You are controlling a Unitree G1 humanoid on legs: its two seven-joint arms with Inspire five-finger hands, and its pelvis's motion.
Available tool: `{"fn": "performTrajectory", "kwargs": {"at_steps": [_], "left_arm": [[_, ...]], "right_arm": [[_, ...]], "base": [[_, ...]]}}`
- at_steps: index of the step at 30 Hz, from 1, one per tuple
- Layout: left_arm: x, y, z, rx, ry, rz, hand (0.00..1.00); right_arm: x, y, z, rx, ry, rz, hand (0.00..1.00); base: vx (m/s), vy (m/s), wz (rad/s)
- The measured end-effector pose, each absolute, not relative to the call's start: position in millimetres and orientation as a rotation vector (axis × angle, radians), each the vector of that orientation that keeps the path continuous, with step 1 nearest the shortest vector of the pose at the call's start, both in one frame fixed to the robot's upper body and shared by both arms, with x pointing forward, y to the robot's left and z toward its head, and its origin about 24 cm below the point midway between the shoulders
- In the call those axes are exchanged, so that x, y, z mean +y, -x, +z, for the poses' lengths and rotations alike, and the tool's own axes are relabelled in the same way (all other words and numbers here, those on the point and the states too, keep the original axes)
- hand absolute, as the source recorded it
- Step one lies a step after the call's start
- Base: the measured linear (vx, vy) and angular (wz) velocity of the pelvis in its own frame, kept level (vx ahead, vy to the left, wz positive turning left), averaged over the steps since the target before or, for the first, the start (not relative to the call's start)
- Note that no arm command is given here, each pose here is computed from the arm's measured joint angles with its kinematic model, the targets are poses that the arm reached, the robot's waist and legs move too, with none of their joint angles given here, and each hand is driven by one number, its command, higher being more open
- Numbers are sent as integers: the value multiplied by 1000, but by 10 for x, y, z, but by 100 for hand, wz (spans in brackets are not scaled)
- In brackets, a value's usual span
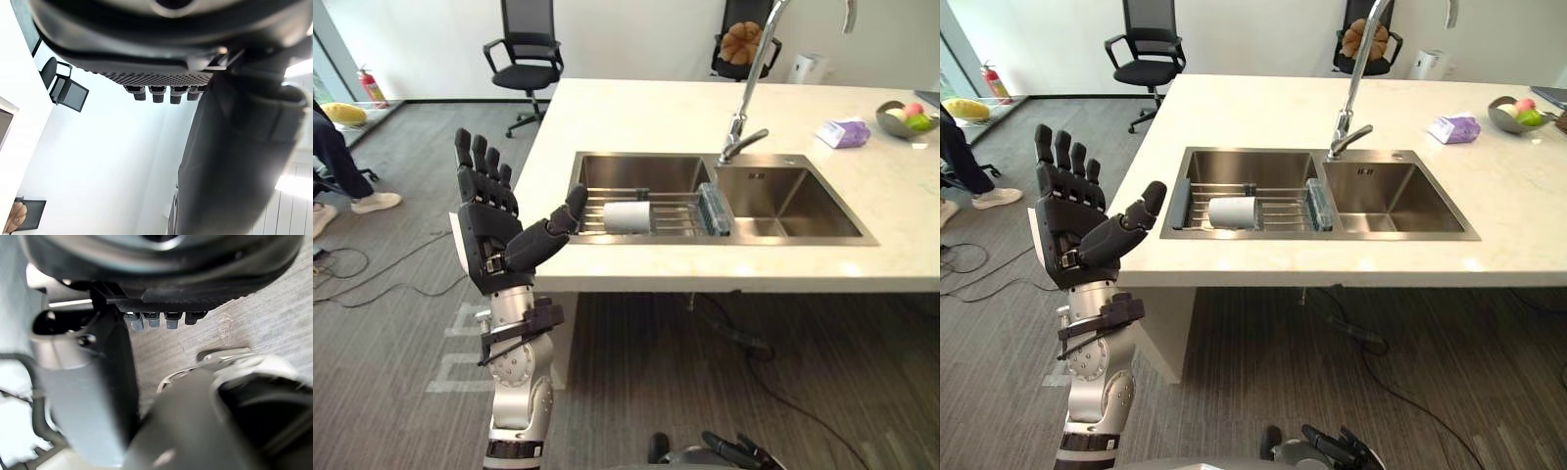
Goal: Walk over to the sink, pick up the cup, carry it to the dishwasher, place the cup inside the dishwasher, then close the dishwasher door
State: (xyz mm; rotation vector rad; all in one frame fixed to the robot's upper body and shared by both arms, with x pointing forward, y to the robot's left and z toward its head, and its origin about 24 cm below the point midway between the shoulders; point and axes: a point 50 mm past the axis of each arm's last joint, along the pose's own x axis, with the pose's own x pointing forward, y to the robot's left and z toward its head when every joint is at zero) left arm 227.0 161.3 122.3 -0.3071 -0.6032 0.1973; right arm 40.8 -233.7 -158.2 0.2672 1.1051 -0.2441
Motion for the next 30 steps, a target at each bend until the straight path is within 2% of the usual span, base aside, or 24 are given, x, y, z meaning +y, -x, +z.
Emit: {"fn": "performTrajectory", "kwargs": {"at_steps": [3, 12, 17, 19, 25, 30], "left_arm": [[1566, -2268, 1192, -575, 249, 169, 100], [982, -2430, 1483, -665, -120, -150, 100], [812, -2627, 1612, -686, -328, -293, 100], [843, -2723, 1529, -629, -416, -318, 100], [1195, -3041, 1096, -312, -734, -297, 100], [1474, -3306, 1104, -199, -907, -228, 100]], "right_arm": [[-2361, -389, -1585, 1127, -233, -220, 100], [-2228, -350, -1613, 1123, -294, -248, 100], [-2206, -338, -1621, 1133, -297, -256, 100], [-2203, -337, -1624, 1141, -301, -256, 100], [-2190, -395, -1630, 1164, -313, -239, 100], [-2188, -440, -1629, 1176, -321, -223, 100]], "base": [[187, -47, 4], [188, 47, -11], [24, 24, 4], [-32, 1, 3], [-69, -5, -6], [-8, 13, -9]]}}
